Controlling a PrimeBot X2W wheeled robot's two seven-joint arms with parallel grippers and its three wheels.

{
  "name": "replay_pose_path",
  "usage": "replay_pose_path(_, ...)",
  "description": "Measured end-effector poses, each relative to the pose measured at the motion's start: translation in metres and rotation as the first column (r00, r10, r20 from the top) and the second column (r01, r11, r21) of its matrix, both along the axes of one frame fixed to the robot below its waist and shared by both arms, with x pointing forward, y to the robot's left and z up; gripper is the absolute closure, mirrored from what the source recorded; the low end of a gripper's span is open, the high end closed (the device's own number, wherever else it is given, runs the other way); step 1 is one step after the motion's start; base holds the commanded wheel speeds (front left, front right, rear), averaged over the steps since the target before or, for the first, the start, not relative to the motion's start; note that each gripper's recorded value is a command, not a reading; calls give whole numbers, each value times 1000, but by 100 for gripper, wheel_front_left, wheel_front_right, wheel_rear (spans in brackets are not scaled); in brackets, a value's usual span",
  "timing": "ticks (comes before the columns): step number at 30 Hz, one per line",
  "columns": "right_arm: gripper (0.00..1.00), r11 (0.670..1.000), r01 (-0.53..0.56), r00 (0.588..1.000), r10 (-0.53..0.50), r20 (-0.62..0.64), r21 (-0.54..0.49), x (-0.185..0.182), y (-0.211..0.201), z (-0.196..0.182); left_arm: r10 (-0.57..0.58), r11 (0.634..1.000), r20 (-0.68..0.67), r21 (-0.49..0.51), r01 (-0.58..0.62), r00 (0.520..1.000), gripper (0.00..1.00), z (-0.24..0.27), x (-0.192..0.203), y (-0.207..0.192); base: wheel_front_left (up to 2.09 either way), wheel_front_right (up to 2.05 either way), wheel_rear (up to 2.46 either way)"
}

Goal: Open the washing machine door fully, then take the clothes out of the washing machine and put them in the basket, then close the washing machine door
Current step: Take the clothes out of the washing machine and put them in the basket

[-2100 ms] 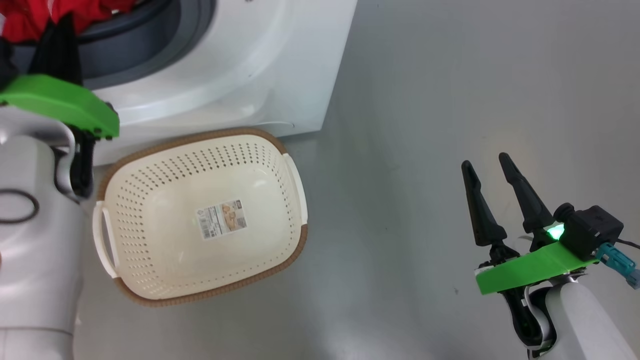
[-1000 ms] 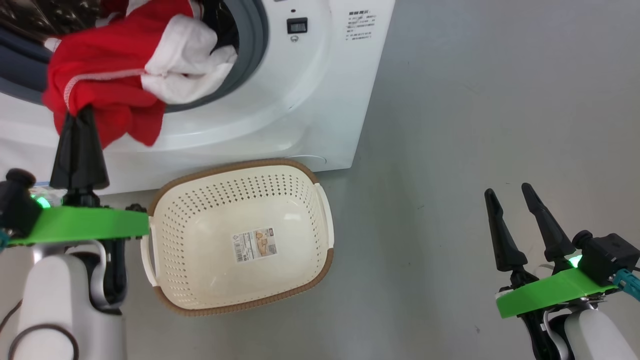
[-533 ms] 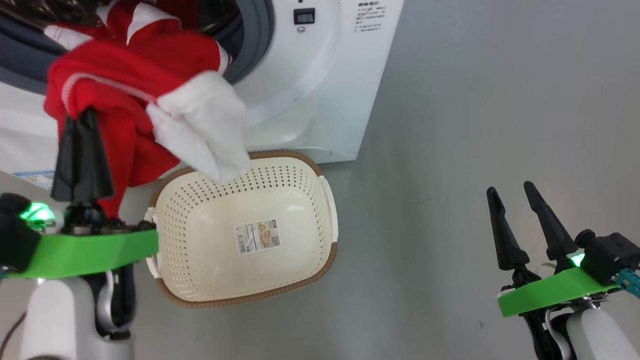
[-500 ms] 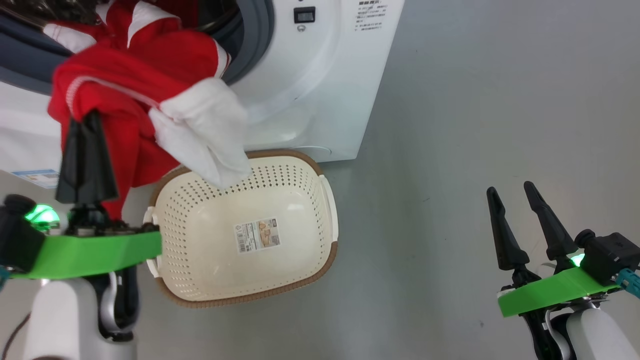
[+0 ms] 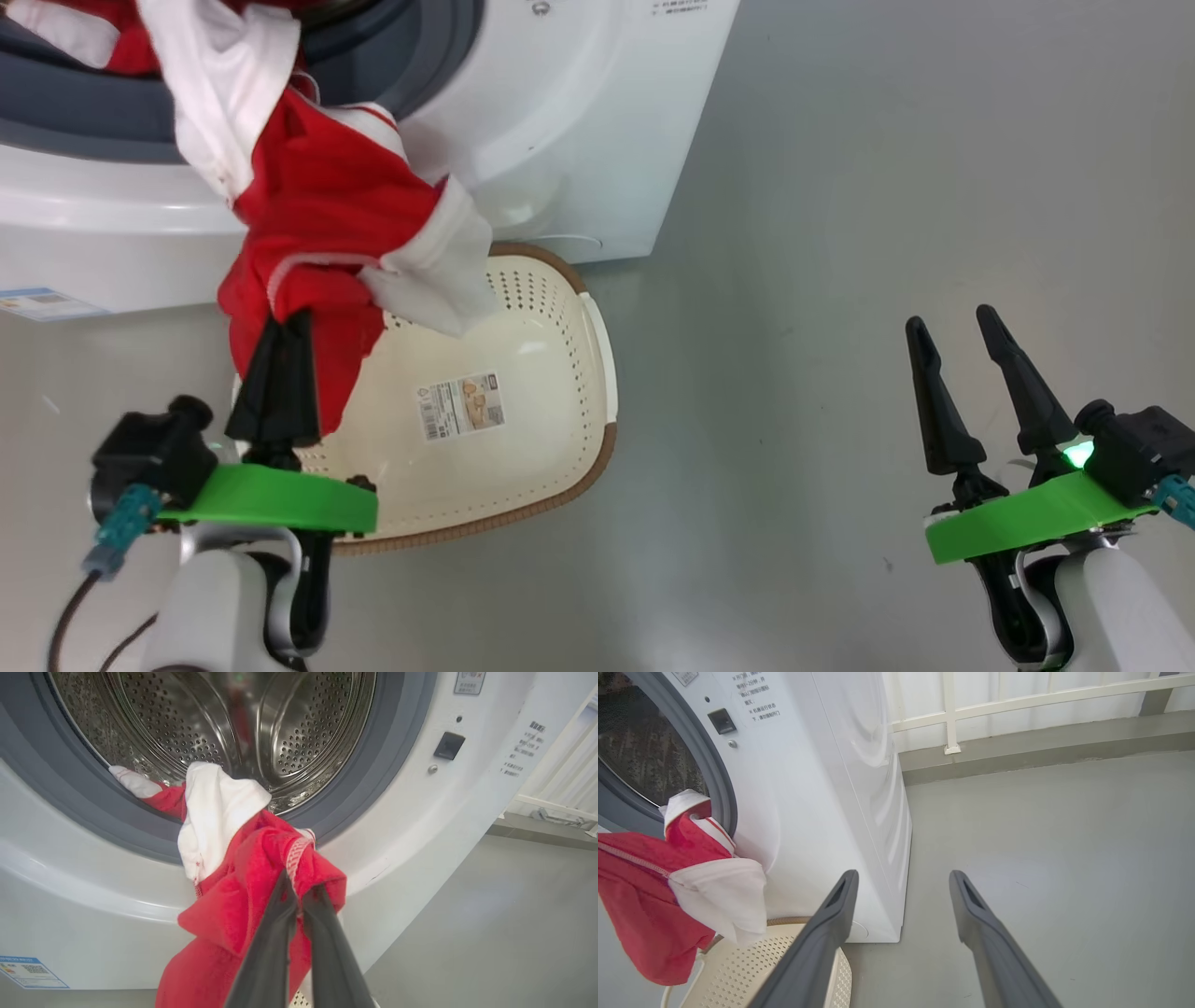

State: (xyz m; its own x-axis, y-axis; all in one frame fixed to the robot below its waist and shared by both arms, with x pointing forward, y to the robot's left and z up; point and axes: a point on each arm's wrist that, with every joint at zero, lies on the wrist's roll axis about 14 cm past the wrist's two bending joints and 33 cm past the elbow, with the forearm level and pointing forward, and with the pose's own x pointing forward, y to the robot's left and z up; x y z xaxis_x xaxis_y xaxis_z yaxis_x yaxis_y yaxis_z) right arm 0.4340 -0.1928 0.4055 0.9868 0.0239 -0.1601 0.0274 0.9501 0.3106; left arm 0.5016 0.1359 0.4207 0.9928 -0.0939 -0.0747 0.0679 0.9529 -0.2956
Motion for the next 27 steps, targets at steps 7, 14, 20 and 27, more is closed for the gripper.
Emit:
replay_pose_path(7,0,1000,10,1000,-10,-13,0,6,-2,-8,-27,1000,-122,4,28,992,100,-44,1,-10,0,0,0)
replay_pose_path(14,0,1000,21,999,-21,-26,0,12,-5,-17,-59,998,-246,23,67,967,100,-90,3,-21,0,0,0)
replay_pose_path(20,0,1000,30,999,-30,-45,-4,16,-8,-27,-102,993,-359,18,116,928,100,-130,-4,-33,0,0,0)
replay_pose_path(27,0,999,36,997,-36,-70,-8,20,-10,-40,-143,985,-454,21,171,879,100,-166,-8,-45,0,0,0)
